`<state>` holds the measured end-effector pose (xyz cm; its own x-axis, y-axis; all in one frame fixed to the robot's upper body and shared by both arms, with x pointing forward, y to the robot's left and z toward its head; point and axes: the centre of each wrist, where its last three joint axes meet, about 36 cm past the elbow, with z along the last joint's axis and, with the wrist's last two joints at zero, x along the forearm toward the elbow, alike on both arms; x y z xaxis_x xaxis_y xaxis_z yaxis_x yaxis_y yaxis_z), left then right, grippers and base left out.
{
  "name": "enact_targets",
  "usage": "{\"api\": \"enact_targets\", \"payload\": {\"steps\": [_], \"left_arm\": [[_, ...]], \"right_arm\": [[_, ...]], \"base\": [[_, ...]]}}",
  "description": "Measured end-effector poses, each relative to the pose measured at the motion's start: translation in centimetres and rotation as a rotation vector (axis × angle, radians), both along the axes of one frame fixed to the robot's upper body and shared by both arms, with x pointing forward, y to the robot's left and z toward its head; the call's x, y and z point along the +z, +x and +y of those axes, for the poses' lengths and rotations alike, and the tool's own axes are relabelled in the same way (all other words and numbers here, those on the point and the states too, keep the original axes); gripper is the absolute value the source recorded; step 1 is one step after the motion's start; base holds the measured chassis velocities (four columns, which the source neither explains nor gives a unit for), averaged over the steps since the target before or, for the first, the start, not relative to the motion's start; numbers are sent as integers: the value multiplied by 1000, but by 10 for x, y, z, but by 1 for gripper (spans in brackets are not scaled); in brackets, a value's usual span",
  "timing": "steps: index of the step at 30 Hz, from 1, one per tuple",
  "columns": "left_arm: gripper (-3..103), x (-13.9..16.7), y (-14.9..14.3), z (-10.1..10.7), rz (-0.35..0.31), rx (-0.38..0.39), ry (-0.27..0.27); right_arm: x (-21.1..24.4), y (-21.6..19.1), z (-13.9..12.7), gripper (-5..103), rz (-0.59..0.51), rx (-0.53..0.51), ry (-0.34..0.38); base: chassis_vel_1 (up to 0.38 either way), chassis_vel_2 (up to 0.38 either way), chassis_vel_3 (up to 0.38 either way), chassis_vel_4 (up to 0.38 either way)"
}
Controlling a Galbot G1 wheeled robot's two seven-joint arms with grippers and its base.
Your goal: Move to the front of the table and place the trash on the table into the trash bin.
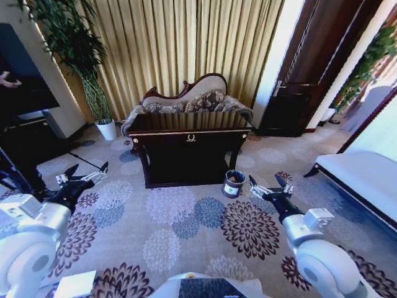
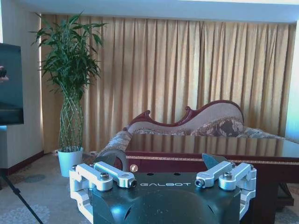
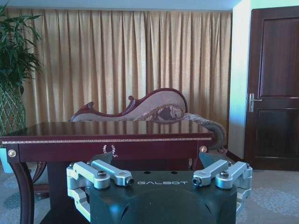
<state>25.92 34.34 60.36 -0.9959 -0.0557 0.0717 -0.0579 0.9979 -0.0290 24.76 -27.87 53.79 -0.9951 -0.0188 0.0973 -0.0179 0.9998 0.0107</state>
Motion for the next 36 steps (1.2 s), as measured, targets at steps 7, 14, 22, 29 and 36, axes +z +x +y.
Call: {"api": "enact_targets", "payload": {"steps": [7, 14, 22, 29, 36], "left_arm": [[100, -1, -2, 2, -2, 10, 1], [100, -2, -4, 3, -5, 12, -5], [100, -2, -5, 4, -7, 16, -3], [100, -2, -7, 6, -12, 24, 1], [100, -2, -7, 6, -26, 23, -2]], "right_arm": [[0, 0, 0, 100, -11, -6, -18], [-2, -2, 0, 100, -28, -15, -15], [-2, -2, 0, 100, -37, -18, -14], [-2, -3, 0, 100, -36, -17, -17], [-2, -2, 1, 100, -38, -16, -28]], "base": [[0, 0, 0, 0], [0, 0, 0, 0], [0, 0, 0, 0], [0, 0, 0, 0], [0, 0, 0, 0]]}}
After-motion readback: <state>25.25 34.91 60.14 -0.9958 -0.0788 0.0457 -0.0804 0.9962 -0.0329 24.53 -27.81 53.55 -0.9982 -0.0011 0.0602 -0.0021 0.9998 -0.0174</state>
